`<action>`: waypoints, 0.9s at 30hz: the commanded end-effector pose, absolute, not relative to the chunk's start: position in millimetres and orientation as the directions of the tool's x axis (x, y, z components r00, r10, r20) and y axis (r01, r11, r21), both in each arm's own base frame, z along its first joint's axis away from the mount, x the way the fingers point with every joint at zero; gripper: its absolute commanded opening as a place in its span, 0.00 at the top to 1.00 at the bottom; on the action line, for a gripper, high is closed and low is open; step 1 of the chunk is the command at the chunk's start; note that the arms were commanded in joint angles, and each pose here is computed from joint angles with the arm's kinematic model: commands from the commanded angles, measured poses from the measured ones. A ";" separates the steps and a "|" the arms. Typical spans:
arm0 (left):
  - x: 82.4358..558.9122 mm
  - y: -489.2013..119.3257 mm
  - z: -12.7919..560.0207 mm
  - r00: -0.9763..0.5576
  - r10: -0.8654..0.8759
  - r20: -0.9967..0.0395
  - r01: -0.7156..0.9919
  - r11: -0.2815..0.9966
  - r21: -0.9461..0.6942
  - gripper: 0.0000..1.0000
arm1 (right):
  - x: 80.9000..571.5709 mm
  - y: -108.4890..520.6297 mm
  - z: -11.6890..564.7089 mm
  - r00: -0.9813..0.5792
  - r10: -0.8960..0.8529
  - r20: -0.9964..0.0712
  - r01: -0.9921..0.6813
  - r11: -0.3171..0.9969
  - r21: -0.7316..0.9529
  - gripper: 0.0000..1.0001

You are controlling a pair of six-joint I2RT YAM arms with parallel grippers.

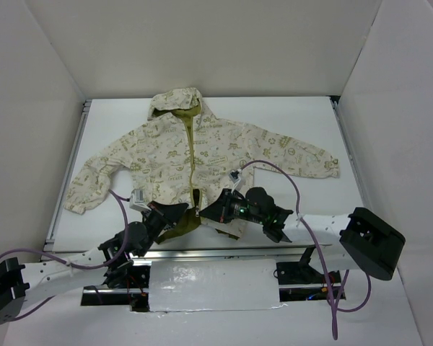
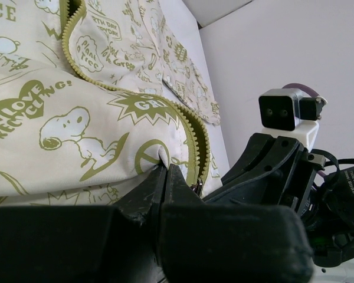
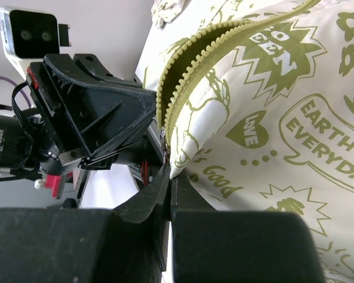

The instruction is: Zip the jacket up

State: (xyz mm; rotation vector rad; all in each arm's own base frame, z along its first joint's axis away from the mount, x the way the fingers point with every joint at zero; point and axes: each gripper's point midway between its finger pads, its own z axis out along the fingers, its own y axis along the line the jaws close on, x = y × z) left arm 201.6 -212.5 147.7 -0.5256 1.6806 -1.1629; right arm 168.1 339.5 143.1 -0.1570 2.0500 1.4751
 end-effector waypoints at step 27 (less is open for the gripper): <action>199.4 -216.0 153.3 -0.426 -0.778 -0.462 0.198 0.418 -0.887 1.00 | 176.6 356.4 166.4 -0.778 0.249 -0.576 -0.484 0.346 0.804 1.00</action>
